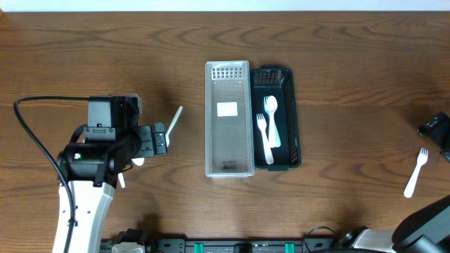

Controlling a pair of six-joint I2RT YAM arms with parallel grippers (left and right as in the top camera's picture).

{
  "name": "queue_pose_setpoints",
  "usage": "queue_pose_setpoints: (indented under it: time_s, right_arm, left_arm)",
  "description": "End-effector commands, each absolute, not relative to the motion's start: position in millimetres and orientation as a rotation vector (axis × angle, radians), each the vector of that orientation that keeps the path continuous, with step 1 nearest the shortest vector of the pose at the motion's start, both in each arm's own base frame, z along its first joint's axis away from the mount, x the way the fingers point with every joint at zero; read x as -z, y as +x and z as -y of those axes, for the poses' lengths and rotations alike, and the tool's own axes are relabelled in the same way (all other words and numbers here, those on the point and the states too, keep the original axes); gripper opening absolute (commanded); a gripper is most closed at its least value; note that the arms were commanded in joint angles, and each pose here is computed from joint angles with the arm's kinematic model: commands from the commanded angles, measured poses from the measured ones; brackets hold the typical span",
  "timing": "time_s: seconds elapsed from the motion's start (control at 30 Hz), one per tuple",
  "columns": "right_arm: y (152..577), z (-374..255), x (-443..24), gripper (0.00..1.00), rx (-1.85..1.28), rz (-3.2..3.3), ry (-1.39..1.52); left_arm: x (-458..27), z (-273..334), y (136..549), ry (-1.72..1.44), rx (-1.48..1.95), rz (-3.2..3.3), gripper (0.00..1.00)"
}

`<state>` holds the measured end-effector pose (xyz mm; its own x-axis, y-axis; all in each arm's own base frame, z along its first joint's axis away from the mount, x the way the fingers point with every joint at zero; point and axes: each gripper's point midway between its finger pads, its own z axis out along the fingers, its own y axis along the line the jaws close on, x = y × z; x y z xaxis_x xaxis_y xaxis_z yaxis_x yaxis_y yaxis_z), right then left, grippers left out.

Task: Pack container
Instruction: 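Grasp the last white fork with the right gripper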

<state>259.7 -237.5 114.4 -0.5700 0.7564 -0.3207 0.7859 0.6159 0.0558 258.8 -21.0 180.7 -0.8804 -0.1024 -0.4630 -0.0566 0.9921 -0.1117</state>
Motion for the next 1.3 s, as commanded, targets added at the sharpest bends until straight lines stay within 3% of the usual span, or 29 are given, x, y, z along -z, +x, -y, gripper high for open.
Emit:
queue_pose_setpoints:
  time_s: [0.0, 0.37, 1.1, 1.27]
  right_arm:
    - [261, 240, -94, 0.99, 0.139, -2.657, 1.069]
    - [250, 246, -31, 0.99, 0.138, -2.845, 1.085]
    - [243, 260, 15, 0.96, 0.012, -2.843, 1.177]
    - [246, 263, 15, 0.80, 0.022, -2.829, 1.171]
  left_arm:
    - [-186, 18, 260, -0.114, 0.114, -2.642, 0.98]
    - [-186, 18, 260, -0.113, 0.113, -2.642, 0.98]
    - [-186, 18, 260, -0.114, 0.113, -2.642, 0.98]
    - [-186, 18, 260, -0.114, 0.113, -2.642, 0.98]
